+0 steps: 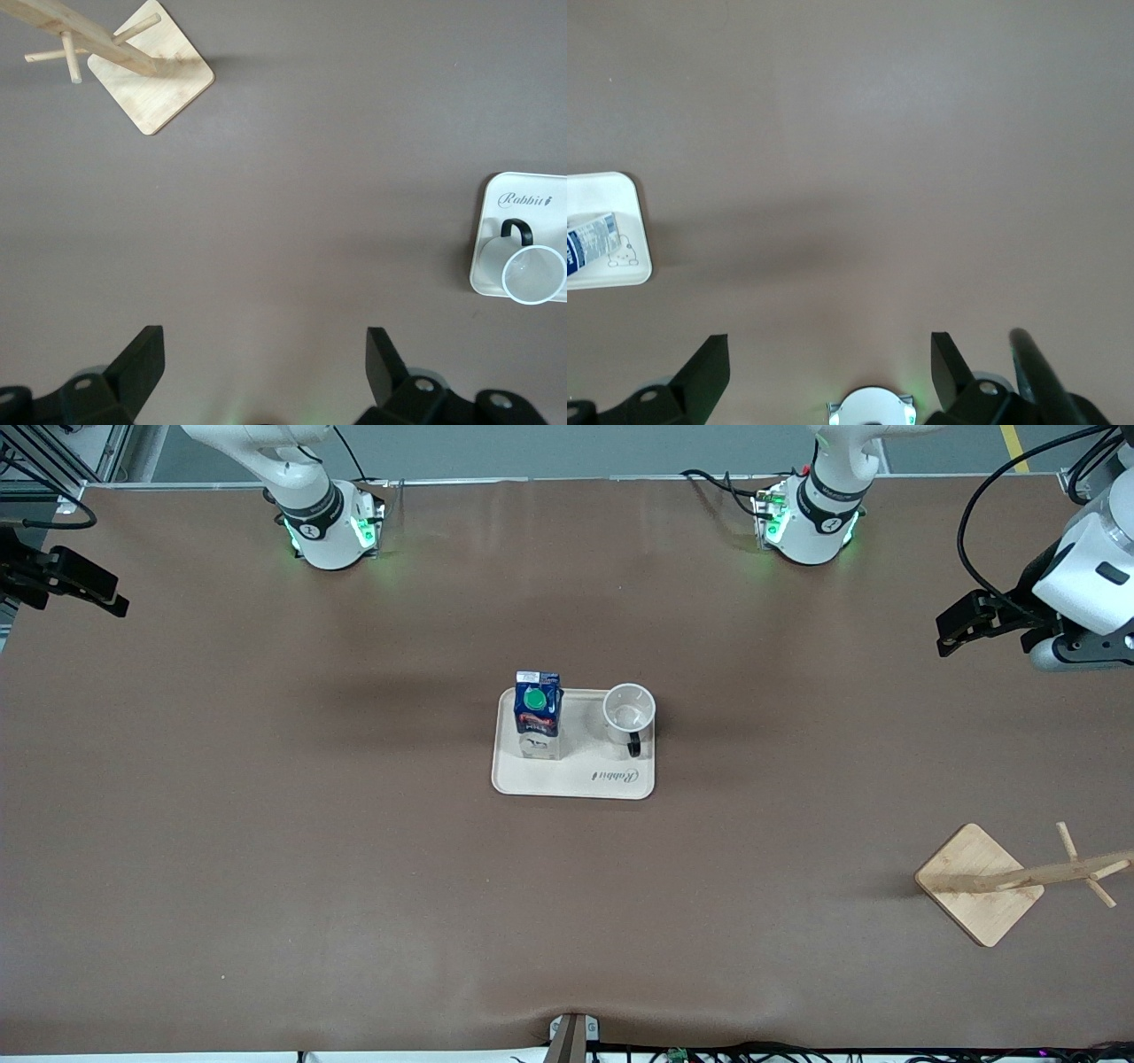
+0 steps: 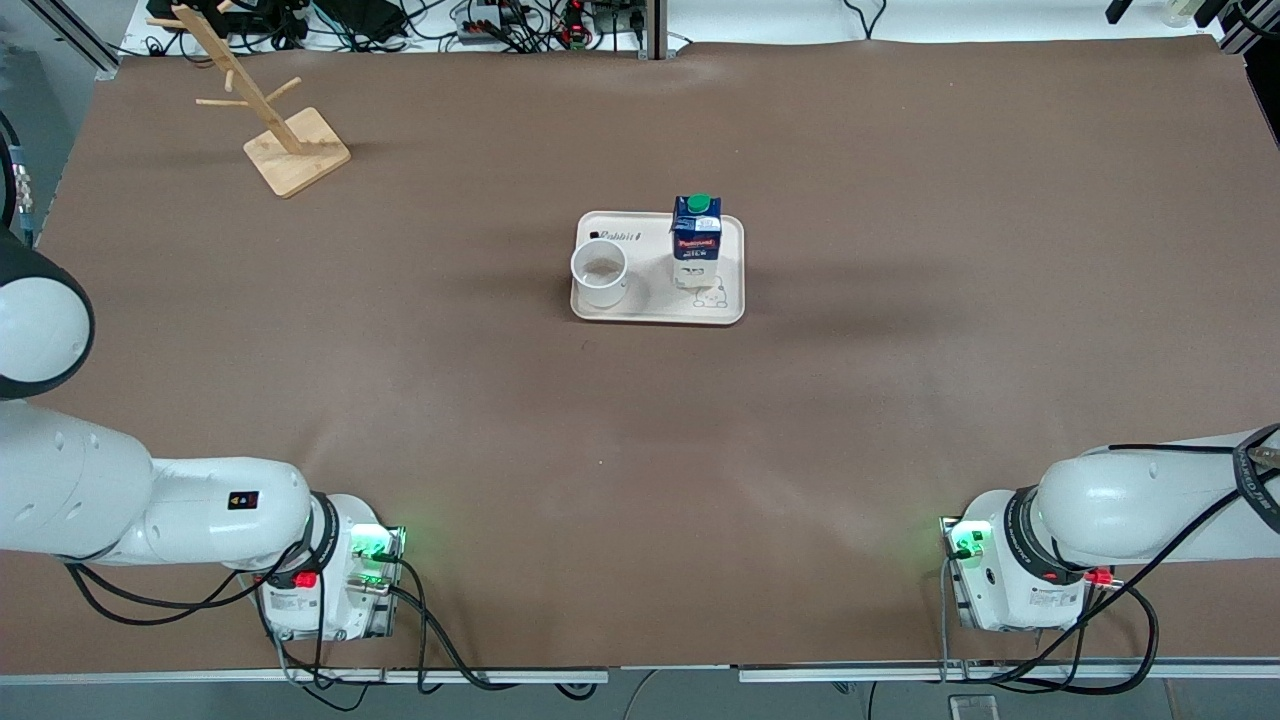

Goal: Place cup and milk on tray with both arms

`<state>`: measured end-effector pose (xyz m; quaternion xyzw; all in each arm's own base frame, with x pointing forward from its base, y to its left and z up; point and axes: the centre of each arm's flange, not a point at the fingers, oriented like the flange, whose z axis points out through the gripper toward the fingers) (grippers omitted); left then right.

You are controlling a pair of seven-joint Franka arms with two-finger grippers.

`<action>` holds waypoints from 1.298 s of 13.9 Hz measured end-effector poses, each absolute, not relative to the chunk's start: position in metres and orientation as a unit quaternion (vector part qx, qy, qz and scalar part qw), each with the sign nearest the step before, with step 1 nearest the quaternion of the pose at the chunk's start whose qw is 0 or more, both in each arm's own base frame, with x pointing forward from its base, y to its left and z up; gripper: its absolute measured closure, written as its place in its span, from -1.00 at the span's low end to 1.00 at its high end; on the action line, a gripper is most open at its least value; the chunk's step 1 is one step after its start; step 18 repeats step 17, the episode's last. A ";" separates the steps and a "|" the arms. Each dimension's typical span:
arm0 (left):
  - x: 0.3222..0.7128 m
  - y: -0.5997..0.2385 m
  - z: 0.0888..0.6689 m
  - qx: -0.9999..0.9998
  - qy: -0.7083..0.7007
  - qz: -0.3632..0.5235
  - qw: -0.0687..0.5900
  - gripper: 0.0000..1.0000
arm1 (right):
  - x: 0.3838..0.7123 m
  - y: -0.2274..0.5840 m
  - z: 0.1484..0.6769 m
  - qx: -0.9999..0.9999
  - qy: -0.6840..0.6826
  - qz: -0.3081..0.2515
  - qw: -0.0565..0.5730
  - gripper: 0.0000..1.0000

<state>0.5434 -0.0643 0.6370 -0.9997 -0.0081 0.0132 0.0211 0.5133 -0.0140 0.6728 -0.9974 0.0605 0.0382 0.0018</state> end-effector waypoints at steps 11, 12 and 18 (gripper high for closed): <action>0.538 -0.065 0.653 -1.000 -0.006 0.003 0.020 -1.00 | 0.522 -0.042 0.668 -0.996 0.082 0.024 0.002 -1.00; 0.538 -0.065 0.654 -1.000 -0.006 0.003 0.020 -1.00 | 0.522 -0.041 0.668 -0.996 0.081 0.024 0.002 -1.00; 0.538 -0.065 0.654 -1.000 -0.006 0.004 0.020 -1.00 | 0.522 -0.041 0.669 -0.996 0.081 0.023 0.001 -1.00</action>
